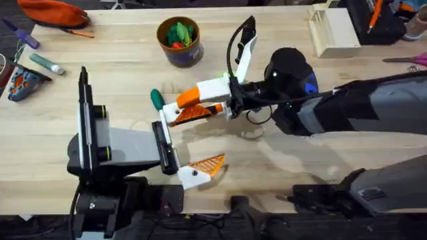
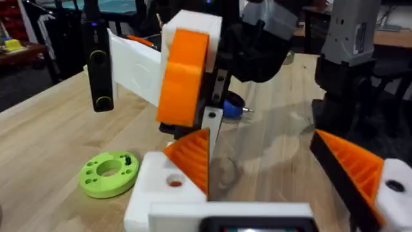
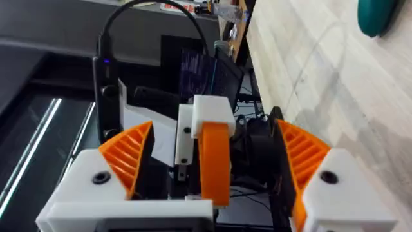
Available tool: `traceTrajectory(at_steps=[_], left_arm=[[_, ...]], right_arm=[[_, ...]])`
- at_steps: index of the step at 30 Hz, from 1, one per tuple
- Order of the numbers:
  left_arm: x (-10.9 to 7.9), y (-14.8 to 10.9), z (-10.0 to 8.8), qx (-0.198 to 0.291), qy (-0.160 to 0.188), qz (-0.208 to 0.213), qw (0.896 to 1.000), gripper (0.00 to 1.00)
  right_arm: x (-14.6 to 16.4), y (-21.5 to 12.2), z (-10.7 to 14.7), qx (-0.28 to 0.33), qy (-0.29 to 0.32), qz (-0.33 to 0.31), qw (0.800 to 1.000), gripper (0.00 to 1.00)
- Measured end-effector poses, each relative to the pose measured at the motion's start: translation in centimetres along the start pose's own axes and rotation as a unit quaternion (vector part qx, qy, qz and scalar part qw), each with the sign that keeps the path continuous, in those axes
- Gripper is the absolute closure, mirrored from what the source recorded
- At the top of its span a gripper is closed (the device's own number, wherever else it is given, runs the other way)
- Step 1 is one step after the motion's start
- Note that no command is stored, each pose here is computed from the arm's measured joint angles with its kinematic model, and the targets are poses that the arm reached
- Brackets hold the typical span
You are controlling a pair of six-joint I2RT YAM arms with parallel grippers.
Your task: Pick up the gripper from the table and insert it into the empty holder that is missing its gripper. Then pick up a screw, insert it into the mounting hole, and use the screwdriver to tighten it. Finally, clean up the table by picking up the vegetable and placing it into the bucket.
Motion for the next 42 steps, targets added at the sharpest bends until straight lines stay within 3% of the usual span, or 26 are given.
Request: traceTrajectory(at_steps=[12,26,35,39,42], left_arm=[[-0.1,0.0,0.0,0.000,-0.001,0.004,1.000,0.015],[-0.1,0.0,0.0,0.000,-0.001,0.006,1.000,0.016],[-0.1,0.0,0.0,0.000,-0.001,0.006,1.000,0.016],[-0.1,0.0,0.0,0.000,-0.001,0.006,1.000,0.015],[-0.1,0.0,0.0,0.000,-0.001,0.006,1.000,0.015]], right_arm=[[0.0,-0.3,-0.3,-0.010,-0.009,0.007,1.000,0.011],[0.5,-7.5,-2.2,-0.073,-0.010,0.093,0.993,0.009],[1.2,-13.0,-2.0,-0.066,0.062,0.215,0.972,0.009],[3.9,-14.6,-2.7,-0.040,0.034,0.311,0.949,0.014],[6.1,-15.6,-3.9,-0.017,-0.017,0.391,0.920,0.009]])
Point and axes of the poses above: each hand's point on the last joint's axis, 136 mm out from that joint toward the fingers, its own y axis out along the fingers, its own x axis along the line the jaws close on, z = x × y, the point moved 5 cm from there along -y, back along the fingers, and after that the axes turned 4 degrees about -y, right-handed, at the moved point
